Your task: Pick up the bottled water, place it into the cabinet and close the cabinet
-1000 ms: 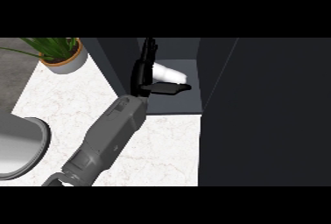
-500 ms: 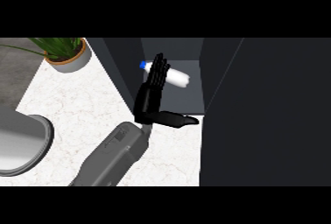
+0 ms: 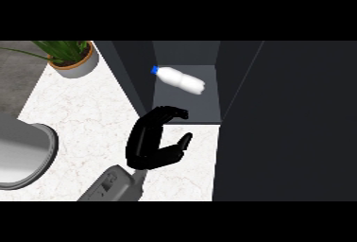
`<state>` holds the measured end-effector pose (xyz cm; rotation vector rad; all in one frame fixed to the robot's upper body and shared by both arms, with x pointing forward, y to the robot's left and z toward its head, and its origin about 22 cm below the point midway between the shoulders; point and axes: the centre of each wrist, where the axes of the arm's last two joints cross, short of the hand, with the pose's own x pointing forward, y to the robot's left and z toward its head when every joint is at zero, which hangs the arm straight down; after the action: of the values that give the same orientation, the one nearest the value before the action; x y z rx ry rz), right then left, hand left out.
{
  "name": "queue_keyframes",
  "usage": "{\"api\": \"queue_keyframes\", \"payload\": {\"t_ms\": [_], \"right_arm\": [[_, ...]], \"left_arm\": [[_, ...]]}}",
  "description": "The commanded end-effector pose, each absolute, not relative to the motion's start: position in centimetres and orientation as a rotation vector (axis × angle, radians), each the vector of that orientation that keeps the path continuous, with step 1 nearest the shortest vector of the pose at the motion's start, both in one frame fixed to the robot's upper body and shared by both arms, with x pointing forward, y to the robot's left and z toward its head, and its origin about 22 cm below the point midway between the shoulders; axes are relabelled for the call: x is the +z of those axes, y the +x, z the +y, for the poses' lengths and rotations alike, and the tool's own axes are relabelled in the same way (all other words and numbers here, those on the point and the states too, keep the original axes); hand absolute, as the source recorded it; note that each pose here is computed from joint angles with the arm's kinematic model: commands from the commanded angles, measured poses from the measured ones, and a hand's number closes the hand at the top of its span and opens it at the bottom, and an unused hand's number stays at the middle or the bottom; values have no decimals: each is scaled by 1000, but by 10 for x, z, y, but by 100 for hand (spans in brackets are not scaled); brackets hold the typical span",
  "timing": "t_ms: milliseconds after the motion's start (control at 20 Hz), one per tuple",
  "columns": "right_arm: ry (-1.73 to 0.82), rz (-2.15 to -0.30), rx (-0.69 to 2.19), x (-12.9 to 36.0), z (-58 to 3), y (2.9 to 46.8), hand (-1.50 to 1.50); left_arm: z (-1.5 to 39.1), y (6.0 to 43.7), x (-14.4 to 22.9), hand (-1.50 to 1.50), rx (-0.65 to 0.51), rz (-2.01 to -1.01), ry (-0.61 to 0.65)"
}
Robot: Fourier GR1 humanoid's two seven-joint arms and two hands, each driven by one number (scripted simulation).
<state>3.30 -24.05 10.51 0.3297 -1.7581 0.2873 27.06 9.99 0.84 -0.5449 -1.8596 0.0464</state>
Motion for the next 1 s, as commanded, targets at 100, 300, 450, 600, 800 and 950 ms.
{"api": "queue_keyframes", "payload": {"t_ms": [100,300,450,600,800,950], "right_arm": [[392,-1698,536,140,-238,23,150],[499,-1708,653,142,-232,26,150],[503,-1750,683,143,-229,27,150],[528,-1765,715,155,-221,28,150],[671,-1676,789,154,-210,26,150],[732,-1697,806,164,-204,26,150]], "left_arm": [[147,230,12,150,70,-1849,-513],[179,217,12,-150,104,-1864,-455],[196,197,6,-150,126,-1872,-410],[214,193,11,-150,171,-1877,-427],[229,177,13,-150,234,-1853,-444],[247,177,26,-150,258,-1872,-446]]}}
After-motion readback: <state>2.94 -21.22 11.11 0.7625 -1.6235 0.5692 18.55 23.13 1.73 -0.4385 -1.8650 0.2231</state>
